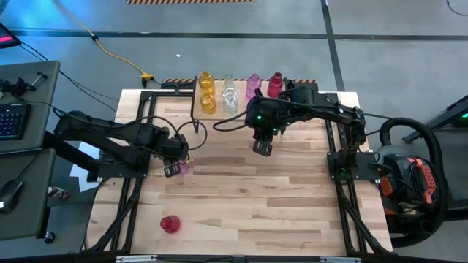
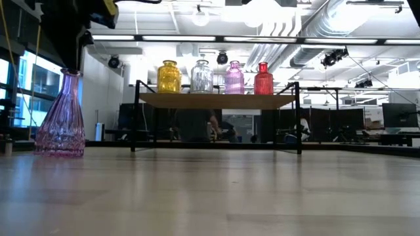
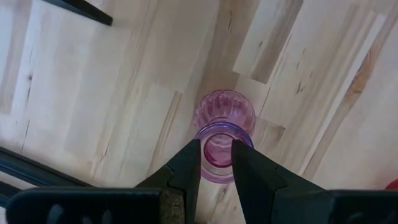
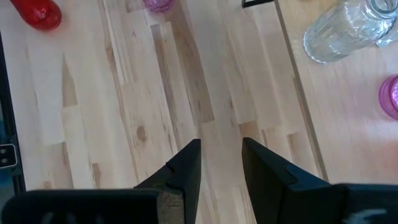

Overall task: Sort vases onto shelf
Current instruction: Put the purple vase on the shelf aligned with the other purple vase

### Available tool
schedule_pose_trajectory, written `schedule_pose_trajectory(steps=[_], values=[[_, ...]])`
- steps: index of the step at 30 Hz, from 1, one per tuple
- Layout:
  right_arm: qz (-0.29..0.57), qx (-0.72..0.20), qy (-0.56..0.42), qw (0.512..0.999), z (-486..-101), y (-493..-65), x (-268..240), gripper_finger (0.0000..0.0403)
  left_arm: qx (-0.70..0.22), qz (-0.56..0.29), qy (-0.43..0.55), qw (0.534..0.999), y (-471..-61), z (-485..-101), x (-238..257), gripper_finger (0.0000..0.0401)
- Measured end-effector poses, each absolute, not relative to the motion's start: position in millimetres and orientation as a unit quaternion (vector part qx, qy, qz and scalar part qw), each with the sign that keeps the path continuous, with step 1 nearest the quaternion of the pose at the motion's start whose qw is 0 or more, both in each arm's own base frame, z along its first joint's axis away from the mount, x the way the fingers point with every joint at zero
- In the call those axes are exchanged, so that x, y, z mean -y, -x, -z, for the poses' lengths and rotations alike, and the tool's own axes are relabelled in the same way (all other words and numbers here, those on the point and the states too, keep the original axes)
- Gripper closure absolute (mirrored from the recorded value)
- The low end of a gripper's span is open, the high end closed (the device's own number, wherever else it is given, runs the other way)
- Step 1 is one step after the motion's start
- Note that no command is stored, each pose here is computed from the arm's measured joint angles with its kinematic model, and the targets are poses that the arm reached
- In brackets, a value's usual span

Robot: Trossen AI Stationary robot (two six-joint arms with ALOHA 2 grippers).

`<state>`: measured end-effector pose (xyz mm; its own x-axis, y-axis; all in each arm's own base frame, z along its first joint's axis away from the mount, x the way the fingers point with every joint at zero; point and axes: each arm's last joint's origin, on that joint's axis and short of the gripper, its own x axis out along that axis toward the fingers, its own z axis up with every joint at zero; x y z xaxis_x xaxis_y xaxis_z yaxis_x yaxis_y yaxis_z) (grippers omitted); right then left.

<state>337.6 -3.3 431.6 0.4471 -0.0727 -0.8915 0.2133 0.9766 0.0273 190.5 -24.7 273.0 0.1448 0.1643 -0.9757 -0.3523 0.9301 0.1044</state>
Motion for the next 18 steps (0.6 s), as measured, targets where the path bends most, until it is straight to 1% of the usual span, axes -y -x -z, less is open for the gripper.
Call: schedule_pose_trajectory(steps=[9, 13, 18], values=[[0.078, -0.52, -0.057, 0.849, -431, -338, 3, 0.0304, -0.621, -0.179, 0.108, 0.755, -180, -279, 24, 0.0319], [0.078, -0.52, -0.057, 0.849, -431, -338, 3, 0.0304, -0.633, -0.18, 0.106, 0.746, -175, -280, 23, 0.0319], [0.078, -0.52, -0.056, 0.849, -431, -338, 3, 0.0304, -0.628, -0.181, 0.104, 0.75, -177, -280, 22, 0.0319]])
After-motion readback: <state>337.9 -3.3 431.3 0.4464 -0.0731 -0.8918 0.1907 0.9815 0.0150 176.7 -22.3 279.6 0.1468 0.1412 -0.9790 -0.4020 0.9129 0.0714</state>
